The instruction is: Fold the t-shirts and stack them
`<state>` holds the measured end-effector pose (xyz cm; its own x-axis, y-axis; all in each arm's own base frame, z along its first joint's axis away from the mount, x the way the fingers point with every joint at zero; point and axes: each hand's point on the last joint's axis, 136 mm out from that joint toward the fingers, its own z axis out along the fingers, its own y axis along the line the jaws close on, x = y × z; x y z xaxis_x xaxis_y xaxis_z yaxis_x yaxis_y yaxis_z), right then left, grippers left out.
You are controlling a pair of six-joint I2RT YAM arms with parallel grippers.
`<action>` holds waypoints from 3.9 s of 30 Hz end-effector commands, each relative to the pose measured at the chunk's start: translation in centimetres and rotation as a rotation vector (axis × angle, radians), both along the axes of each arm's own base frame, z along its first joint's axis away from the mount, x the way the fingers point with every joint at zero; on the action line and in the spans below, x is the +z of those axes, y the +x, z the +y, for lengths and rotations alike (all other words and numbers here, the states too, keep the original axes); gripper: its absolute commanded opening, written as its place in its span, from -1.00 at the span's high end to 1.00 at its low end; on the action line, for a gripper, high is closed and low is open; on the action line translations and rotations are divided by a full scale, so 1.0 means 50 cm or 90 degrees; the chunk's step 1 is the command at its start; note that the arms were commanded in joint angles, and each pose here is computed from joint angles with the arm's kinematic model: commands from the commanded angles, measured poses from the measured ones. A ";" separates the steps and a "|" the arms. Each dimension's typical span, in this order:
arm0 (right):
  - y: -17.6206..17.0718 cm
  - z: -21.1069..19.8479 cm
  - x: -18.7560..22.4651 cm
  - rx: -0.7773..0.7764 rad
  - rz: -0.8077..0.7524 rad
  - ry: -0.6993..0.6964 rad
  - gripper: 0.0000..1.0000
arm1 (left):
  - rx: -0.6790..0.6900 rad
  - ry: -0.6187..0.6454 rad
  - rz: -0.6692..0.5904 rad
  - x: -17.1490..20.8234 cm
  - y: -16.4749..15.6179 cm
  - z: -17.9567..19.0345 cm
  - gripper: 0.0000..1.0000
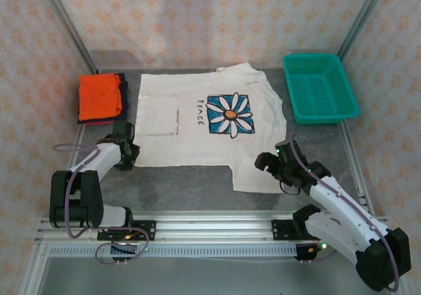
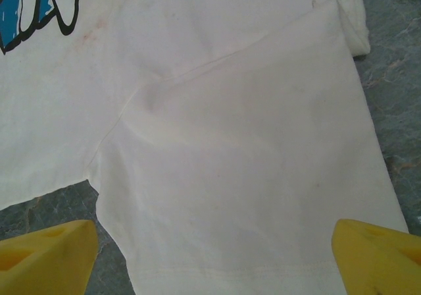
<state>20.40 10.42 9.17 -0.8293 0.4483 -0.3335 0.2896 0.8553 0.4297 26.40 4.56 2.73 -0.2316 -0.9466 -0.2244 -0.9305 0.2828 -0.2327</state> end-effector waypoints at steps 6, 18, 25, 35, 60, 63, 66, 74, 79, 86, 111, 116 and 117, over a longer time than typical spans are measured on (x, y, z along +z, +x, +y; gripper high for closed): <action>0.004 -0.001 0.003 -0.011 -0.009 0.011 -0.84 | 0.030 0.002 0.021 -0.025 -0.023 0.013 0.25; 0.001 -0.037 0.024 -0.049 -0.027 -0.030 -0.83 | 0.033 -0.015 0.020 -0.044 -0.018 0.011 0.87; -0.029 -0.110 0.012 -0.161 0.002 -0.095 -0.75 | 0.029 -0.018 0.012 -0.034 -0.018 0.008 1.00; -0.073 -0.109 -0.066 -0.204 0.098 -0.068 -0.32 | 0.021 -0.047 -0.013 -0.019 -0.011 -0.008 1.00; -0.084 -0.079 -0.157 -0.181 0.180 -0.049 -0.04 | 0.027 -0.044 -0.023 0.006 -0.018 -0.007 1.00; -0.085 -0.079 -0.156 -0.182 0.184 -0.053 0.39 | 0.028 -0.044 -0.023 0.006 -0.018 -0.007 1.00; -0.086 -0.082 -0.152 -0.185 0.185 -0.055 0.84 | 0.029 -0.040 -0.021 0.007 -0.021 -0.005 1.00; -0.074 -0.091 -0.091 -0.203 0.138 -0.046 1.00 | 0.030 -0.033 -0.036 0.029 -0.023 -0.002 1.00; -0.085 -0.094 -0.067 -0.206 0.136 -0.040 1.00 | 0.027 -0.029 -0.038 0.049 -0.031 -0.002 1.00; -0.132 -0.114 -0.034 -0.210 0.153 -0.049 1.00 | 0.018 0.012 -0.008 0.076 -0.088 0.013 1.00; 0.122 -0.025 0.165 -0.149 -0.059 0.003 1.00 | 0.001 0.022 -0.043 0.146 0.000 0.025 1.00; 0.162 -0.024 0.193 -0.133 -0.072 -0.009 1.00 | -0.003 0.020 -0.035 0.141 0.006 0.025 1.00; 0.169 -0.022 0.200 -0.128 -0.076 -0.007 1.00 | -0.001 0.018 -0.034 0.139 0.008 0.024 1.00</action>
<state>27.41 9.51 17.38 -0.6883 0.6252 -0.3679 0.4495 0.7656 0.4602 26.96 4.90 9.30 -0.2277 -0.9447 -0.2361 -0.9073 0.2938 -0.3009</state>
